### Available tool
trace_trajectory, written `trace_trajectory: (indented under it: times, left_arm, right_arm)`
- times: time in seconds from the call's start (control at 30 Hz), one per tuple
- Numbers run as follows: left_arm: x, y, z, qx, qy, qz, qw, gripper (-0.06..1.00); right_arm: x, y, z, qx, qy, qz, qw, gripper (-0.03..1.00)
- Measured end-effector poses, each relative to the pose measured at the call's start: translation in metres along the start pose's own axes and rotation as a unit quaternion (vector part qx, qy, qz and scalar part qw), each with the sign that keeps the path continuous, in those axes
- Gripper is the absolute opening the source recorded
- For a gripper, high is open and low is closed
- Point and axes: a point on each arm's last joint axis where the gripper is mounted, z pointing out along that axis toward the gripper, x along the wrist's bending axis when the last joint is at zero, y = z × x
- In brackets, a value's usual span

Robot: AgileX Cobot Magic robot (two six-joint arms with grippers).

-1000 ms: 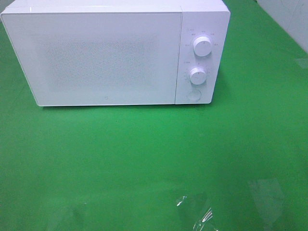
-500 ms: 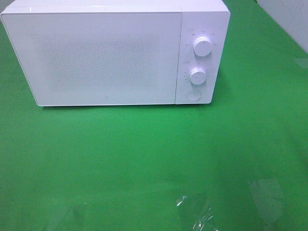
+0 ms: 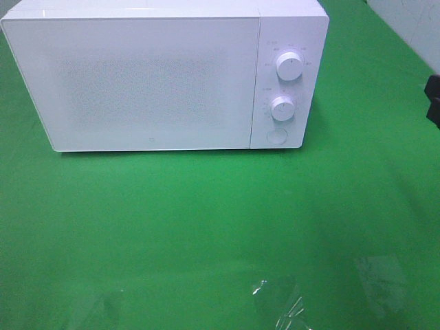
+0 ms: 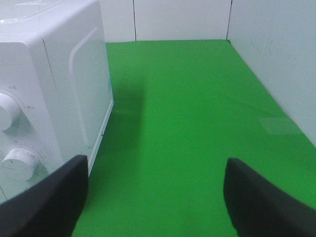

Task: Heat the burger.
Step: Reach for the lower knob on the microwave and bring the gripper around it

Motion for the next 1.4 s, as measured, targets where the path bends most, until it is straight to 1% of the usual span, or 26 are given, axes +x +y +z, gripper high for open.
trace_trajectory:
  times: [0.03,0.07,0.1,0.13,0.17,0.2,0.23,0.27,0.3,0.33,0.4,0.43,0.47,0.5,0.53,0.6,0.67,0.7,0.73,0.83,0.9,1.0,1.13,1.23,1.3,1.4]
  left_arm:
    - [0.000,0.000,0.000,0.000,0.000,0.000,1.000,0.98]
    - [0.000,0.000,0.000,0.000,0.000,0.000,1.000,0.98]
    - [0.000,0.000,0.000,0.000,0.000,0.000,1.000,0.98]
    - [0.000,0.000,0.000,0.000,0.000,0.000,1.000,0.98]
    - [0.000,0.000,0.000,0.000,0.000,0.000,1.000,0.98]
    - [0.000,0.000,0.000,0.000,0.000,0.000,1.000,0.98]
    - [0.000,0.000,0.000,0.000,0.000,0.000,1.000,0.98]
    - [0.000,0.000,0.000,0.000,0.000,0.000,1.000,0.98]
    - [0.000,0.000,0.000,0.000,0.000,0.000,1.000,0.98]
    - [0.000,0.000,0.000,0.000,0.000,0.000,1.000,0.98]
    - [0.000,0.000,0.000,0.000,0.000,0.000,1.000,0.98]
    - [0.000,0.000,0.000,0.000,0.000,0.000,1.000,0.98]
    - [0.000,0.000,0.000,0.000,0.000,0.000,1.000,0.98]
    - [0.000,0.000,0.000,0.000,0.000,0.000,1.000,0.98]
    - [0.000,0.000,0.000,0.000,0.000,0.000,1.000,0.98]
    - [0.000,0.000,0.000,0.000,0.000,0.000,1.000,0.98]
    - [0.000,0.000,0.000,0.000,0.000,0.000,1.000,0.98]
    - [0.000,0.000,0.000,0.000,0.000,0.000,1.000,0.98]
    - [0.000,0.000,0.000,0.000,0.000,0.000,1.000,0.98]
    - [0.000,0.000,0.000,0.000,0.000,0.000,1.000,0.98]
    - [0.000,0.000,0.000,0.000,0.000,0.000,1.000,0.98]
    - [0.000,0.000,0.000,0.000,0.000,0.000,1.000,0.98]
    - [0.000,0.000,0.000,0.000,0.000,0.000,1.000,0.98]
    - [0.000,0.000,0.000,0.000,0.000,0.000,1.000,0.98]
    - [0.000,0.000,0.000,0.000,0.000,0.000,1.000,0.98]
    - [0.000,0.000,0.000,0.000,0.000,0.000,1.000,0.98]
  right_arm:
    - [0.006,-0.003,0.005,-0.006,0.013,-0.011,1.000,0.73]
    - [0.006,-0.003,0.005,-0.006,0.013,-0.011,1.000,0.73]
    - [0.013,-0.005,0.009,-0.012,0.024,-0.015,1.000,0.73]
    - [0.013,-0.005,0.009,-0.012,0.024,-0.015,1.000,0.73]
    - [0.021,-0.010,0.013,-0.013,0.031,-0.019,0.999,0.73]
    - [0.021,-0.010,0.013,-0.013,0.031,-0.019,0.999,0.73]
    - [0.027,-0.014,0.016,-0.016,0.028,-0.019,0.999,0.73]
    - [0.027,-0.014,0.016,-0.016,0.028,-0.019,0.999,0.73]
    - [0.034,-0.019,0.020,-0.015,0.025,-0.025,0.999,0.73]
    - [0.034,-0.019,0.020,-0.015,0.025,-0.025,0.999,0.73]
    - [0.043,-0.026,0.023,-0.019,0.004,-0.032,0.999,0.73]
    - [0.043,-0.026,0.023,-0.019,0.004,-0.032,0.999,0.73]
    - [0.048,-0.030,0.023,-0.022,-0.012,-0.033,0.999,0.73]
    - [0.048,-0.030,0.023,-0.022,-0.012,-0.033,0.999,0.73]
    - [0.053,-0.034,0.023,-0.024,-0.028,-0.033,0.999,0.73]
    - [0.057,-0.035,0.022,-0.028,-0.032,-0.032,0.999,0.73]
    - [0.063,-0.040,0.021,-0.029,-0.045,-0.027,0.998,0.73]
    - [0.070,-0.044,0.021,-0.025,-0.048,-0.027,0.998,0.73]
    - [0.078,-0.047,0.023,-0.020,-0.048,-0.030,0.998,0.73]
    - [0.083,-0.048,0.025,-0.019,-0.044,-0.031,0.998,0.73]
    - [0.103,-0.050,0.033,-0.018,-0.029,-0.031,0.999,0.73]
    - [0.107,-0.050,0.036,-0.018,-0.028,-0.029,0.999,0.73]
    - [0.125,-0.055,0.050,-0.014,-0.029,-0.025,0.999,0.73]
    - [0.127,-0.057,0.052,-0.013,-0.030,-0.025,0.999,0.73]
    - [0.135,-0.062,0.063,-0.010,-0.031,-0.027,0.999,0.73]
    - [0.139,-0.065,0.068,-0.009,-0.031,-0.028,0.999,0.73]
